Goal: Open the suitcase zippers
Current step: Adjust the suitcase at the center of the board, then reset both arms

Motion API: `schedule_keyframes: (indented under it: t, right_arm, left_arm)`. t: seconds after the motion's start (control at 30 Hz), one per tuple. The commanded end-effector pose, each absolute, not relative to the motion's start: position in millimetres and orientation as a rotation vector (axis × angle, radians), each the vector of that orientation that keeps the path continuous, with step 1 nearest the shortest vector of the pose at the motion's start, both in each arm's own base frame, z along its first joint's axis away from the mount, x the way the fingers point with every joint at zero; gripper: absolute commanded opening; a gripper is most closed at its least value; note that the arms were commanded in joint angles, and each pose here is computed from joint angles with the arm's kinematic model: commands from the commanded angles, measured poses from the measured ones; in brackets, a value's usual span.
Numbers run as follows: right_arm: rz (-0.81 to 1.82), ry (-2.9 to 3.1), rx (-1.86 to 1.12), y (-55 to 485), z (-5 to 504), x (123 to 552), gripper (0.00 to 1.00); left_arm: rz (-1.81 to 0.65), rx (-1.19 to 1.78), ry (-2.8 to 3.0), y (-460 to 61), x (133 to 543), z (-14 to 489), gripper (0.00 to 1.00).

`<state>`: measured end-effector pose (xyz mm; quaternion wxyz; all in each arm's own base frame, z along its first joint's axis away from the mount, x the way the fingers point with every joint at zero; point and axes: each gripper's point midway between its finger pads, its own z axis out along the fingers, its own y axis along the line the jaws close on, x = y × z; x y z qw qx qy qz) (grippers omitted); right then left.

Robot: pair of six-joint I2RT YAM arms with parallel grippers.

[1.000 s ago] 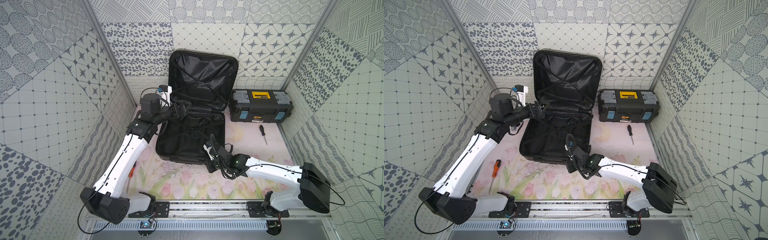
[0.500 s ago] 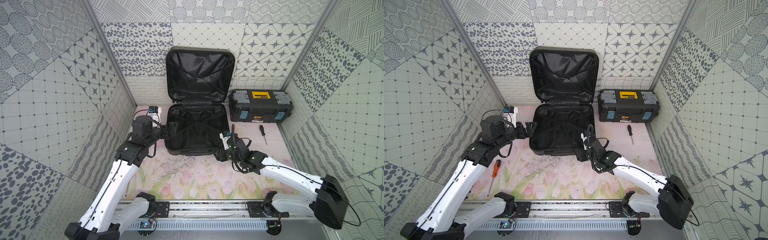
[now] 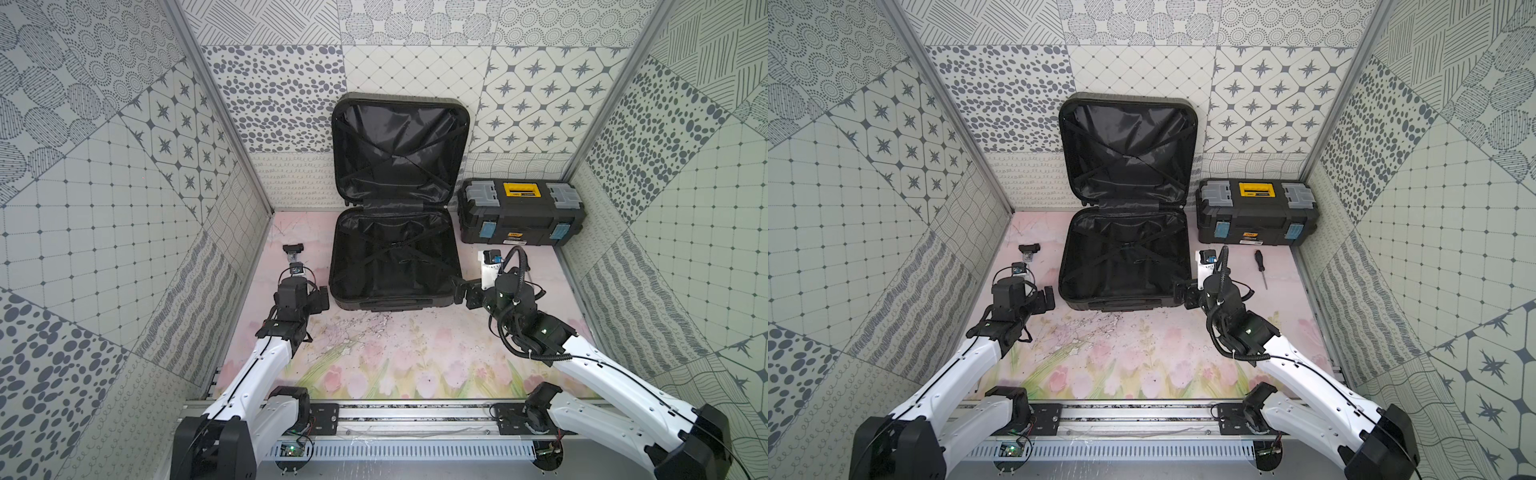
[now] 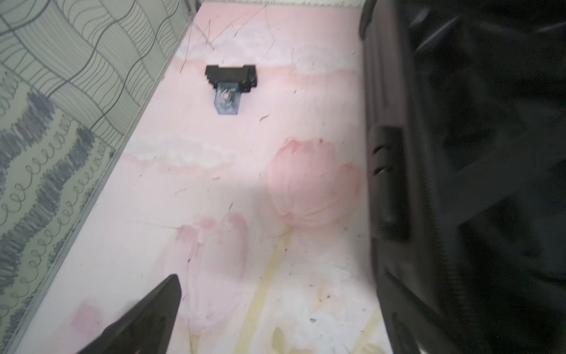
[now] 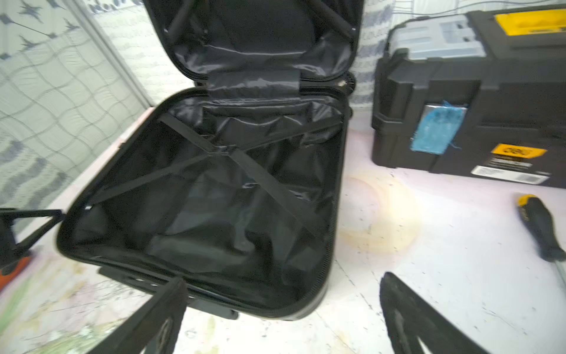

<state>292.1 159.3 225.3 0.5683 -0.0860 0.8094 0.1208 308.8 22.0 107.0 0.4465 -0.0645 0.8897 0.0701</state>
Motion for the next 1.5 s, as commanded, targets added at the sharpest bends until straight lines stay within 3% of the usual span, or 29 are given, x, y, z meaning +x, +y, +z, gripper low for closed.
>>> schedule_keyframes:
  t: [0.0,0.23,0.53,0.7,0.87,1.13,1.47]
  right_arm:
    - [0.123,1.625,-0.152,131,272,307,1.0]
    - [-0.035,1.642,0.132,51,246,340,1.0]
    - [-0.21,1.827,0.248,-11,179,355,1.0]
    - [-0.158,1.845,0.236,-19,156,354,1.0]
    - [-0.085,1.758,0.204,-16,146,357,0.99]
    - [-0.044,1.725,0.099,-3,131,375,0.99]
    - [-0.024,1.811,0.055,3,110,396,1.0]
  left_arm:
    - [0.257,-0.18,2.04,46,326,110,0.99]
    - [0.054,-0.331,1.775,47,330,117,0.99]
    - [-0.092,-0.095,1.678,24,346,120,0.99]
    - [0.003,-0.1,1.861,36,348,121,0.99]
    - [-0.21,-0.164,1.836,14,336,119,0.99]
    - [-0.239,-0.094,1.835,3,329,120,0.99]
    - [-0.113,-0.074,1.846,21,346,122,0.99]
